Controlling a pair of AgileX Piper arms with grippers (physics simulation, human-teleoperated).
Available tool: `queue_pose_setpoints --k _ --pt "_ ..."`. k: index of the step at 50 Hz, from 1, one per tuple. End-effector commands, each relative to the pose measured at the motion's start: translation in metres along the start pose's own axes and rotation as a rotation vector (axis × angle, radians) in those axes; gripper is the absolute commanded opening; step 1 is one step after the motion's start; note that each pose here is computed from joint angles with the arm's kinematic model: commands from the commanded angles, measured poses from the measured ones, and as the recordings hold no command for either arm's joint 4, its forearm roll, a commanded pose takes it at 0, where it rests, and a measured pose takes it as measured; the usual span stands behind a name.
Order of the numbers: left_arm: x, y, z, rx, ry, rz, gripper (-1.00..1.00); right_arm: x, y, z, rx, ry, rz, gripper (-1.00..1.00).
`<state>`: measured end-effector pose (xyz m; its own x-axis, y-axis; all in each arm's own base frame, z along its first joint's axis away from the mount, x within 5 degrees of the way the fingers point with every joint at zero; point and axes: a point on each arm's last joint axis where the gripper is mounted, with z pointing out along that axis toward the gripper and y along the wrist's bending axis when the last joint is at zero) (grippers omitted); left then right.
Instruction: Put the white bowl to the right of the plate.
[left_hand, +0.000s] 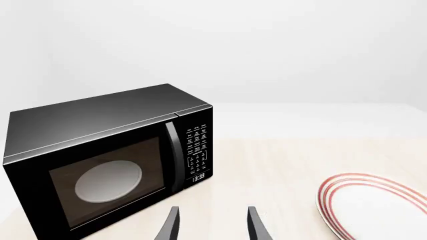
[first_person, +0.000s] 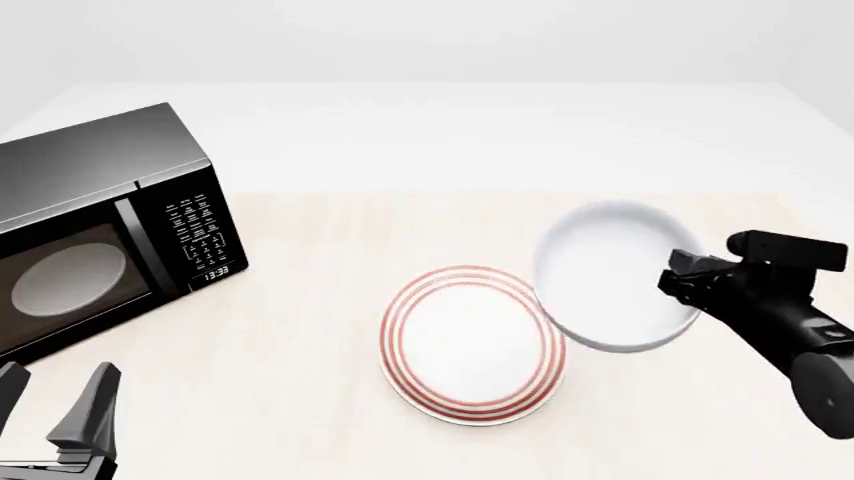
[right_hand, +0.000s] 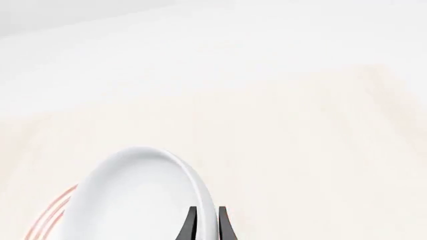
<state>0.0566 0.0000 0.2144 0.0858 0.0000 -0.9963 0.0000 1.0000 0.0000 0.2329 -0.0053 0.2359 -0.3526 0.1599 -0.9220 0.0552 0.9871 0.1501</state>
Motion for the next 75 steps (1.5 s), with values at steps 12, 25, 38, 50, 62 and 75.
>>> queue_pose_setpoints --k 12,25,38,50,62,75 --pt "0.0 0.0 0.0 0.0 0.0 0.0 1.0 0.025 -0.056 -0.009 0.244 -0.013 0.153 -1.0" --pt "0.0 0.0 0.0 0.0 0.0 0.0 1.0 0.05 -0.076 -0.002 0.319 0.012 0.213 -1.0" --pt "0.0 0.0 0.0 0.0 0.0 0.0 1.0 0.067 -0.086 0.006 0.349 0.04 0.237 -1.0" --pt "0.0 0.0 0.0 0.0 0.0 0.0 1.0 0.084 -0.094 0.012 0.371 0.061 0.264 -1.0" --pt "0.0 0.0 0.0 0.0 0.0 0.0 1.0 0.097 -0.095 0.019 0.37 0.082 0.274 -1.0" --pt "0.0 0.0 0.0 0.0 0.0 0.0 1.0 0.107 -0.097 0.023 0.374 0.101 0.285 -1.0"
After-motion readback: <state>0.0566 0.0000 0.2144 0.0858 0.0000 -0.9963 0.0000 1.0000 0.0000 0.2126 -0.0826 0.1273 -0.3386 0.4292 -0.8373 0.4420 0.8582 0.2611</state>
